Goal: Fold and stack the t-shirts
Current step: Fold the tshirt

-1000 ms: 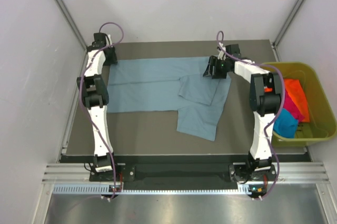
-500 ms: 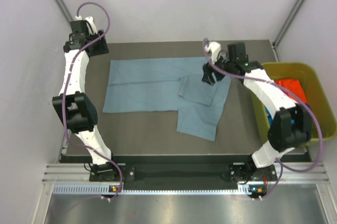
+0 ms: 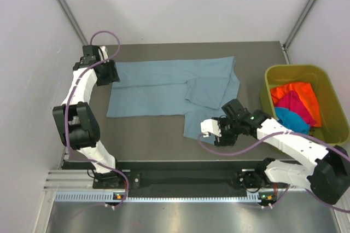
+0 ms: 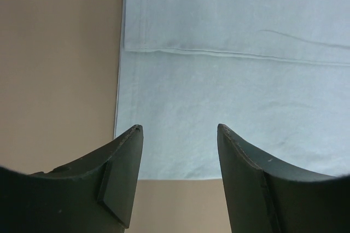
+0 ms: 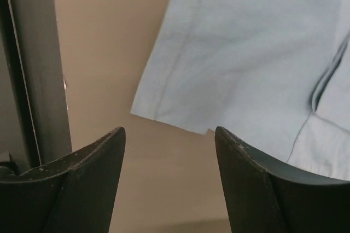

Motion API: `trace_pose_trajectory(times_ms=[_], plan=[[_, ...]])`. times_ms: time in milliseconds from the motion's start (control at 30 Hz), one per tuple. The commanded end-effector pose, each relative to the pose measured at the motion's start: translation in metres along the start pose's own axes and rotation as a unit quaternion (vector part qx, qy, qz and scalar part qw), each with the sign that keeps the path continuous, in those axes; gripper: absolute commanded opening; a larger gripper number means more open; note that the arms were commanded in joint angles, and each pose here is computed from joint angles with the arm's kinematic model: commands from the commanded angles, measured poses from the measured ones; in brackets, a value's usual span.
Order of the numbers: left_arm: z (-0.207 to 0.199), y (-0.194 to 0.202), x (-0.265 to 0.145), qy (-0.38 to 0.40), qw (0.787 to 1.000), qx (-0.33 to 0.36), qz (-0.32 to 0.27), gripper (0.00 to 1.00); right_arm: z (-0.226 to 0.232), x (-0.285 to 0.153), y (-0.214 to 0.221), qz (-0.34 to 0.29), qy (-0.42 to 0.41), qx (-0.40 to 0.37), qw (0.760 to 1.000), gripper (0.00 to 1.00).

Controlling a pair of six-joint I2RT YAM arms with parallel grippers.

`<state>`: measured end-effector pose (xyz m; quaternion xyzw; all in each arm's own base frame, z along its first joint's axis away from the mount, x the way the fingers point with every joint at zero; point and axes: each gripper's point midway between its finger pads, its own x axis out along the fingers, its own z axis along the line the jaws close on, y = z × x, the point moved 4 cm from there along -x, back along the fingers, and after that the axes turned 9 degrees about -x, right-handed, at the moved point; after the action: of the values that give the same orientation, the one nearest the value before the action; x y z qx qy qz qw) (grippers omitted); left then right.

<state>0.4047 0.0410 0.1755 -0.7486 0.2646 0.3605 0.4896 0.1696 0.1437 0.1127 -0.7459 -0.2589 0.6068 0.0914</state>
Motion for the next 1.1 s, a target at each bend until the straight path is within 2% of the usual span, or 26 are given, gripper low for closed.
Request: trace_pose_trajectory(times_ms=[0, 300, 800, 1067], plan=[[-0.013, -0.024, -0.039, 0.021, 0.997, 0.000, -0.075, 0.61, 0.006, 0.003, -0.001, 0.018, 0.002, -0.071, 0.997, 0.66], [-0.009, -0.013, -0.052, 0.016, 0.997, -0.001, -0.082, 0.61, 0.019, 0.019, -0.011, 0.009, -0.018, -0.095, 0.995, 0.63], [-0.010, -0.016, -0.055, 0.022, 0.996, -0.012, -0.084, 0.62, 0.022, 0.040, 0.003, 0.050, -0.038, -0.107, 0.992, 0.64], [-0.010, -0.020, -0.054, 0.022, 0.997, -0.015, -0.079, 0.62, 0.022, 0.049, 0.009, 0.060, -0.037, -0.108, 0.992, 0.60]])
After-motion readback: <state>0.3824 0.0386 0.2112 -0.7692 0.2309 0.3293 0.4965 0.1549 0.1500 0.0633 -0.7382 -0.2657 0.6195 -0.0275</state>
